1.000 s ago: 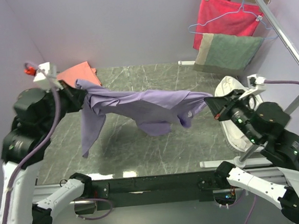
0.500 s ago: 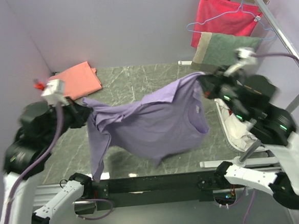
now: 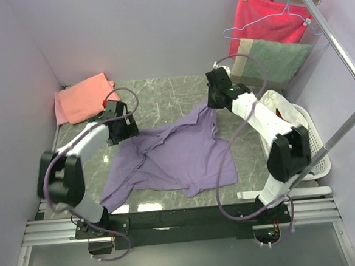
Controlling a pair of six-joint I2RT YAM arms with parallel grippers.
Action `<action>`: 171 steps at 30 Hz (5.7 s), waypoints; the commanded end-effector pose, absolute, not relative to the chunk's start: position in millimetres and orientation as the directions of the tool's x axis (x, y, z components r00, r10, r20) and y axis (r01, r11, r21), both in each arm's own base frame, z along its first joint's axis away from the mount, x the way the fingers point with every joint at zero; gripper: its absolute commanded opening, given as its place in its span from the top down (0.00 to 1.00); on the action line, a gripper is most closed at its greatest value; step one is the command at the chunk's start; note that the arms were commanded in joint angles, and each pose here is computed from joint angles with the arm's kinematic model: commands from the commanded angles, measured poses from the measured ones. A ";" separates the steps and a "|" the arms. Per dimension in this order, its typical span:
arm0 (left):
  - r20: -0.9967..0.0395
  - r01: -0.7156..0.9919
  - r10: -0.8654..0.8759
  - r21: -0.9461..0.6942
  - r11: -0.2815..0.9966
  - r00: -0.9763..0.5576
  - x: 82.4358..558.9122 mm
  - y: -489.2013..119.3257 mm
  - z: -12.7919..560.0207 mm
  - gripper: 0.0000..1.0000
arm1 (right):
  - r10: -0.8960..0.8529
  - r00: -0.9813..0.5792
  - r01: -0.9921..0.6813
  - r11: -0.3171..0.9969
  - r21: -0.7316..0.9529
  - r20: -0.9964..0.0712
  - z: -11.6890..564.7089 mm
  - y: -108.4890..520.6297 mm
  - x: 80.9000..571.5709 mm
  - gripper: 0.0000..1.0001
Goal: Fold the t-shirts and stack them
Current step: Flatten out the tshirt
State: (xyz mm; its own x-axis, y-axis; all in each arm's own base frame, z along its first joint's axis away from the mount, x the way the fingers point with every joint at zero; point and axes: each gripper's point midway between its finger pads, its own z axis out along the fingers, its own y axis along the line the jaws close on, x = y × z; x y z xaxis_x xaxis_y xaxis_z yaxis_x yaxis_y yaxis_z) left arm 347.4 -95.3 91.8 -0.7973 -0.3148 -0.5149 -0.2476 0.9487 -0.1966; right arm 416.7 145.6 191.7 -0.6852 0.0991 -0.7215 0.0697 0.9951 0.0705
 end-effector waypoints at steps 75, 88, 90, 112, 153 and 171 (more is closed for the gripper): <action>-0.773 -0.690 -0.444 -0.011 0.724 -0.454 414.9 56.8 100.9 0.90 | 0.165 -0.767 0.247 0.968 -0.047 -0.620 107.2 77.0 454.4 0.46; -0.690 -0.645 -0.506 -0.074 0.761 -0.517 375.8 34.8 62.7 0.61 | 0.117 -0.792 -0.098 0.944 0.315 -0.599 142.1 204.4 506.3 0.36; -0.690 -0.651 -0.502 -0.059 0.757 -0.522 372.1 37.0 60.0 0.60 | 0.139 -0.813 -0.097 0.925 0.367 -0.565 134.5 216.1 506.8 0.37; -0.681 -0.672 -0.482 0.020 0.740 -0.551 366.3 46.5 41.4 0.57 | 0.163 -0.899 0.018 0.941 0.338 -0.406 46.2 214.8 499.4 0.41; -0.687 -0.588 -0.533 -0.189 0.787 -0.494 412.7 25.4 74.6 0.54 | 0.361 -0.558 -0.041 0.887 0.460 -0.747 200.6 172.7 636.6 1.00; -0.670 -0.525 -0.488 -0.169 0.834 -0.559 408.0 -9.4 54.9 0.44 | 0.410 -0.574 -0.043 0.849 0.526 -0.709 180.7 176.2 642.3 1.00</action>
State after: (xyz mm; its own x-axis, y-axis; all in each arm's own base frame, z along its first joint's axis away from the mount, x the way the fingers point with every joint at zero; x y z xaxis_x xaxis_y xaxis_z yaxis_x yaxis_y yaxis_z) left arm 398.5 -14.2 60.3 -0.5763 -0.4812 -0.6606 -0.5002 0.8469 -0.1805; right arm 642.6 175.7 131.0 -0.6352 0.4036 -0.6585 0.0203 0.8610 0.5082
